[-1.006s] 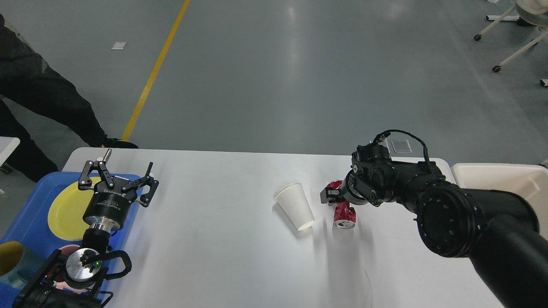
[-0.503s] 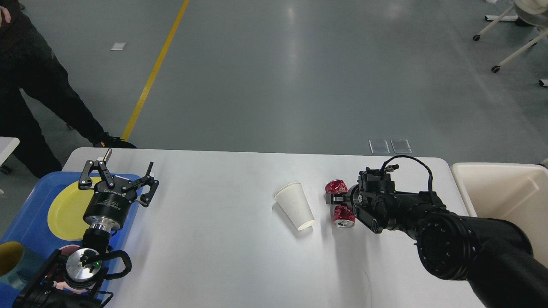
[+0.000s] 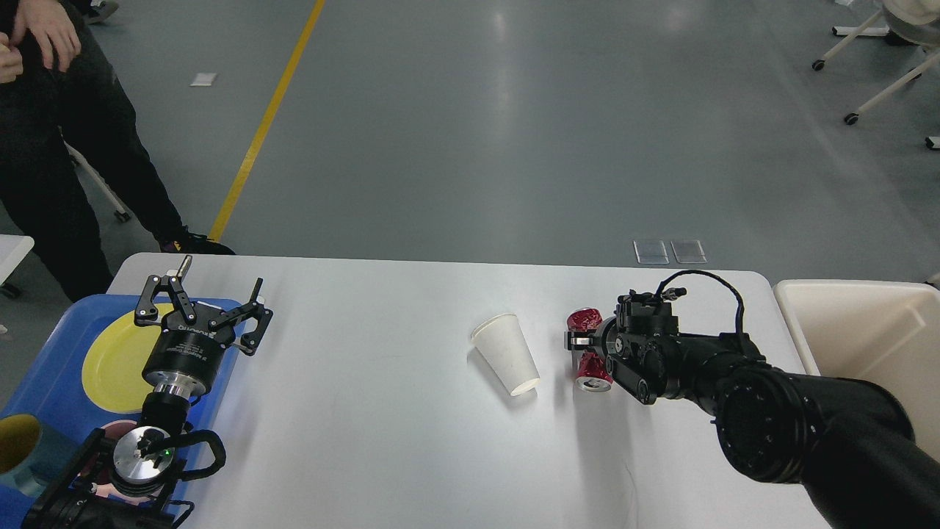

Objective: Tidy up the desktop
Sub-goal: 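Lower the right gripper onto the crushed red can and grasp it, then carry the red can to the white bin and drop it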

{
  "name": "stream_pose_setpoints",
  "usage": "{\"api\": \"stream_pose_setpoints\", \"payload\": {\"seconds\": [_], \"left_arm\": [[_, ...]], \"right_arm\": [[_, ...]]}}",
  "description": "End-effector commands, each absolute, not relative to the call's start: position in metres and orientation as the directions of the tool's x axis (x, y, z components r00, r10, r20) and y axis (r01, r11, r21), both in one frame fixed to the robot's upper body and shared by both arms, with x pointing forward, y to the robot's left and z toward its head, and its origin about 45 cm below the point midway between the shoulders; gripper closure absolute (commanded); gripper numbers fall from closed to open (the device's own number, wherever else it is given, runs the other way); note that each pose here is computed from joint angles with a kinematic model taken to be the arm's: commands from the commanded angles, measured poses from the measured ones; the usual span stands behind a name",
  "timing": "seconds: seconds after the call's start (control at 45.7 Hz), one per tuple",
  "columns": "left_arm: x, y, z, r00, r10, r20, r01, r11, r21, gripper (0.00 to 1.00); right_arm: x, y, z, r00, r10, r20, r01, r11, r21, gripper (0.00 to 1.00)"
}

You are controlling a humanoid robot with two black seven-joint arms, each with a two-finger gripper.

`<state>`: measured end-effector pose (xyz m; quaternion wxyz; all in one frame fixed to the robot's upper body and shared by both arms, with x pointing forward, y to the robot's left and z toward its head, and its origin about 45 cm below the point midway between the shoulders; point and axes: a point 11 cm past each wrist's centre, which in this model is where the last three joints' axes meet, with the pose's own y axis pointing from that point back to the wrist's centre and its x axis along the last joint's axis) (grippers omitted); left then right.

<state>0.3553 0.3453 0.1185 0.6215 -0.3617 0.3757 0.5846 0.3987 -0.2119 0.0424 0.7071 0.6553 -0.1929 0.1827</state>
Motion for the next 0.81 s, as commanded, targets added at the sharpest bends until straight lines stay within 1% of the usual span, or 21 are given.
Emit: {"api": "stream_pose_setpoints", "payload": {"seconds": [0.0,0.066,0.109,0.131,0.153,0.175,0.241,0.328,0.416,0.591,0.744,0.788], "left_arm": [[0.355,0.345,0.119,0.034,0.455,-0.89,-0.998,0.055,-0.01,0.03],[0.355,0.345,0.119,0.034,0.455,-0.89,-0.998,0.055,-0.01,0.03],[0.355,0.345,0.119,0.034,0.455,-0.89,-0.998,0.055,-0.01,0.03],[0.355,0.345,0.119,0.034,0.455,-0.89,-0.998,0.055,-0.01,0.03],[0.355,0.345,0.119,0.034,0.455,-0.89,-0.998,0.055,-0.01,0.03],[0.355,0.345,0.119,0.034,0.455,-0.89,-0.998,0.055,-0.01,0.03],[0.355,0.345,0.119,0.034,0.455,-0.89,-0.998,0.055,-0.01,0.03],[0.355,0.345,0.119,0.034,0.455,-0.89,-0.998,0.055,-0.01,0.03],[0.355,0.345,0.119,0.034,0.455,-0.89,-0.998,0.055,-0.01,0.03],[0.355,0.345,0.119,0.034,0.455,-0.89,-0.998,0.055,-0.01,0.03],[0.355,0.346,0.119,0.034,0.455,-0.89,-0.999,0.053,-0.011,0.03],[0.355,0.345,0.119,0.034,0.455,-0.89,-0.998,0.055,-0.01,0.03]], "right_arm": [[0.396,-0.213,0.039,0.863,-0.001,0.506,-0.505,0.075,0.86,0.57],[0.395,-0.212,0.039,0.863,-0.015,0.504,-0.502,0.071,0.862,0.68],[0.395,-0.21,0.039,0.867,-0.029,0.498,-0.496,0.063,0.866,0.78],[0.394,-0.209,0.039,0.868,-0.033,0.495,-0.493,0.059,0.868,0.86],[0.392,-0.208,0.038,0.873,-0.037,0.486,-0.484,0.055,0.873,0.96],[0.388,-0.207,0.036,0.88,-0.038,0.473,-0.471,0.051,0.881,1.0],[0.379,-0.205,0.031,0.896,-0.033,0.443,-0.441,0.046,0.896,1.0],[0.383,-0.216,0.036,0.894,-0.04,0.447,-0.444,0.062,0.894,1.0],[0.385,-0.214,0.041,0.894,-0.038,0.446,-0.443,0.057,0.895,1.0],[0.392,-0.223,0.076,0.912,-0.066,0.405,-0.403,0.045,0.914,1.0],[0.389,-0.224,0.126,0.937,-0.044,0.345,-0.344,0.033,0.938,1.0],[0.386,-0.228,0.142,0.949,-0.045,0.311,-0.31,0.034,0.95,1.0]]}}
